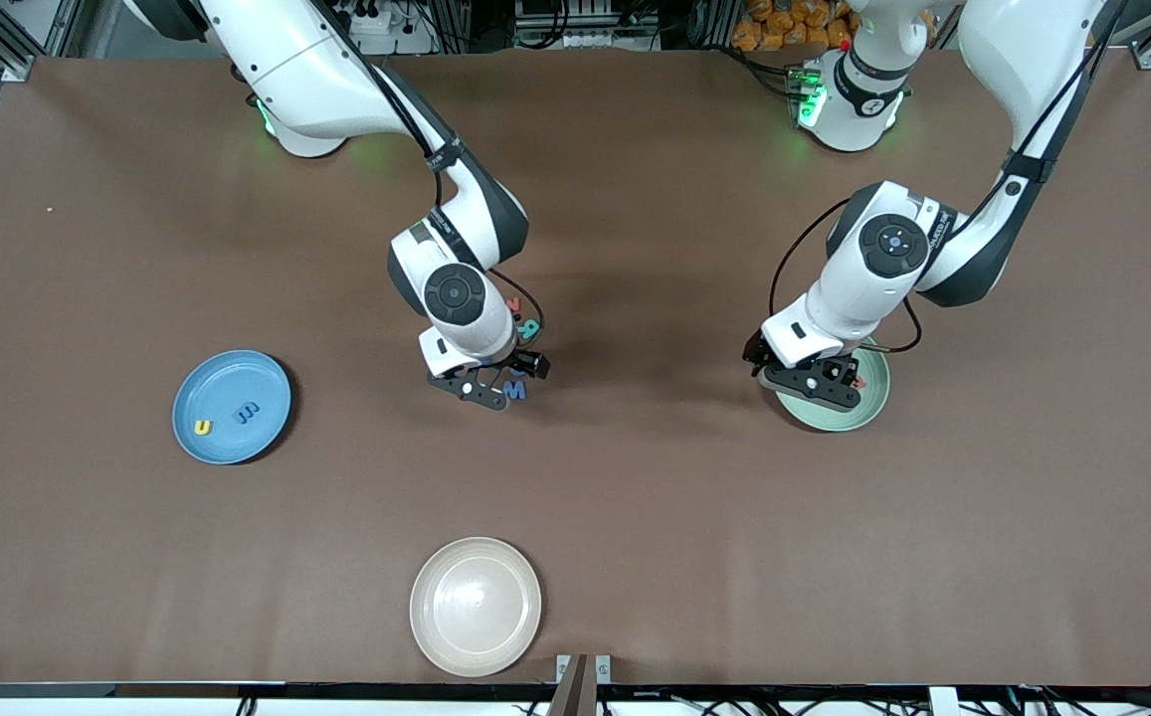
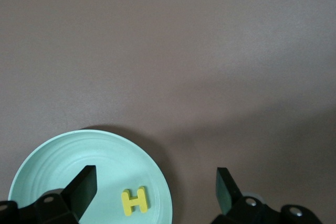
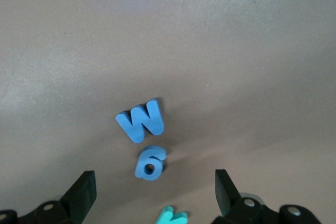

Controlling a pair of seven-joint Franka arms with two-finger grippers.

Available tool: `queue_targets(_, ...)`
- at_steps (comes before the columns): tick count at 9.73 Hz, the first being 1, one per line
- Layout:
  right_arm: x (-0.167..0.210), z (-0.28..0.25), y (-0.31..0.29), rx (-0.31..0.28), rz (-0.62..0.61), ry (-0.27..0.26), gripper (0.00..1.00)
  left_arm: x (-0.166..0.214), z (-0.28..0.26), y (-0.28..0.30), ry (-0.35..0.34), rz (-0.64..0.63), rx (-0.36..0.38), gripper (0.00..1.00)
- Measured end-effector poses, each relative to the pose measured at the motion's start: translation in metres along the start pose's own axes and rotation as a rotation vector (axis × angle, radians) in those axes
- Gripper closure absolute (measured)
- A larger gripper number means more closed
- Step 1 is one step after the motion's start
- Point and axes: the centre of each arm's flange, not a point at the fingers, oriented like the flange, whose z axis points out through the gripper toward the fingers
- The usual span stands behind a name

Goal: Sort upper and lower case letters into plates
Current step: 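Lower the right gripper onto the blue 6 and close it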

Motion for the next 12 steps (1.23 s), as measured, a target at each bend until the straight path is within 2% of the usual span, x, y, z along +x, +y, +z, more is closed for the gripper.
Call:
queue_targets(5,-0.002,0.021,-0.002,0.011,0.126,0.001,0.00,0.007,0.002,0.005,0.005,0.005,-0.011,0.00)
queue_targets(12,-0.018,0.044,-0.007,0.003,0.111,-0.002,0.01,0.008,0.001,0.005,0.008,0.005,-0.011,0.00)
